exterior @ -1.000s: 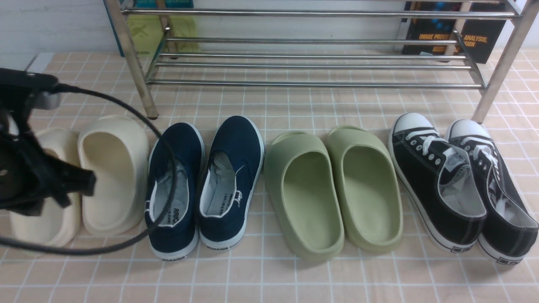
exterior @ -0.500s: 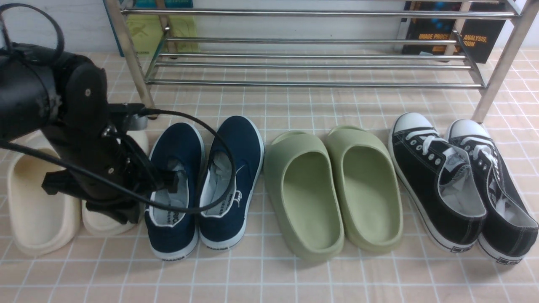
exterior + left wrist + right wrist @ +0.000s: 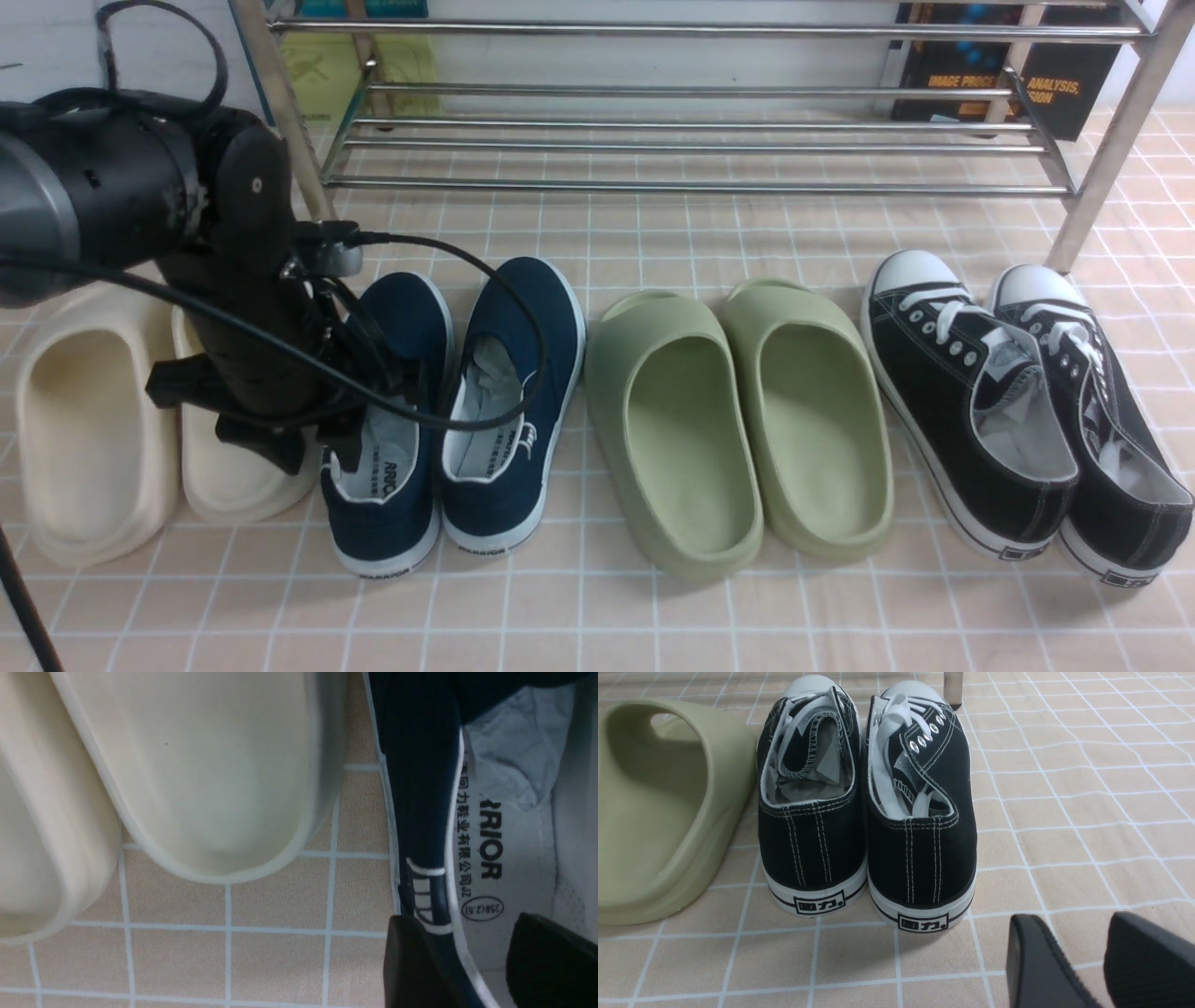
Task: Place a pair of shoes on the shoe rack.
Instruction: Use the left arm to grab the shoe closest to it, then use the left arm to put a shoe into the shoe rack
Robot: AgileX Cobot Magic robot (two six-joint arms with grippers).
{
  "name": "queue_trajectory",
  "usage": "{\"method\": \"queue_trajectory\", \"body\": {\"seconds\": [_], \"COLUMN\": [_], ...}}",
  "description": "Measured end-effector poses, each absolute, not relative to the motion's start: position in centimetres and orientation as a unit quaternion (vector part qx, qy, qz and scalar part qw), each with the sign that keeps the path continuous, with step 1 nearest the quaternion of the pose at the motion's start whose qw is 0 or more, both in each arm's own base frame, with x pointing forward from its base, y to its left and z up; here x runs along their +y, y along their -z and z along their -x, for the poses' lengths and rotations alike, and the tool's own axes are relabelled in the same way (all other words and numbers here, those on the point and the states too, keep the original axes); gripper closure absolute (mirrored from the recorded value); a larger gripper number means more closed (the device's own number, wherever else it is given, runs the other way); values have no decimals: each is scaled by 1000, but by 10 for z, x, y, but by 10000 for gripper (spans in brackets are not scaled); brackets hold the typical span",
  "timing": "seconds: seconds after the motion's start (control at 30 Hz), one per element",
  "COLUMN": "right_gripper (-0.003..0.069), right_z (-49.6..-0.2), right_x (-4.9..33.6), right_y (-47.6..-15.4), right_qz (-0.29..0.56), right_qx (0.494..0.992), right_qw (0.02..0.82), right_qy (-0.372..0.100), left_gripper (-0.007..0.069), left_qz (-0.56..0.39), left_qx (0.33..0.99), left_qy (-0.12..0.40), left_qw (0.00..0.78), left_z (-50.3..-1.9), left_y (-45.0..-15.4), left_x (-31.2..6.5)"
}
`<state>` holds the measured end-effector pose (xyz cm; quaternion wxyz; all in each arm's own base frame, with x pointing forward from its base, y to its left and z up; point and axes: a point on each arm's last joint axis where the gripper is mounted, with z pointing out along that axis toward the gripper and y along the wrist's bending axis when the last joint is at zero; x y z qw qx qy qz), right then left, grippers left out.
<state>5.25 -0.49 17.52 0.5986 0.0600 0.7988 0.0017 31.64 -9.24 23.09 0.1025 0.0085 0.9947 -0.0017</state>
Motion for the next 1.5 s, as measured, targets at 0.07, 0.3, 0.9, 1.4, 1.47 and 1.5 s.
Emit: {"method": "queue_trajectory", "body": {"seconds": [0.07,0.3,0.9,1.4,1.47,1.5], "right_gripper": [420,420,420,420,420,420], "right_z": [-53,-53,-53,-53,-53,-53], "right_x": [-5,-5,-5,-5,-5,-5], "right_y": [-175,-175,-175,-175,-175,-175], "right_qz": [-60,-60,-60,-60,-60,-60], "right_qx": [799,799,799,799,799,799], "right_qw": [599,599,599,599,599,599], "right_qy": [-2,-2,-2,-2,-2,-2], "left_gripper": [305,348,574,574,574,574], "left_qz": [-8,0,-10,7,21,22], "left_qx": [995,996,989,971,972,972], "left_qy": [-2,-8,13,54,71,78], "left_qw": [95,86,144,232,223,222], "left_z": [-319,-330,-311,-329,-346,-354], "left_y": [-224,-201,-253,-319,-313,-311], "left_x": [-93,-95,-90,-89,-86,-84]}}
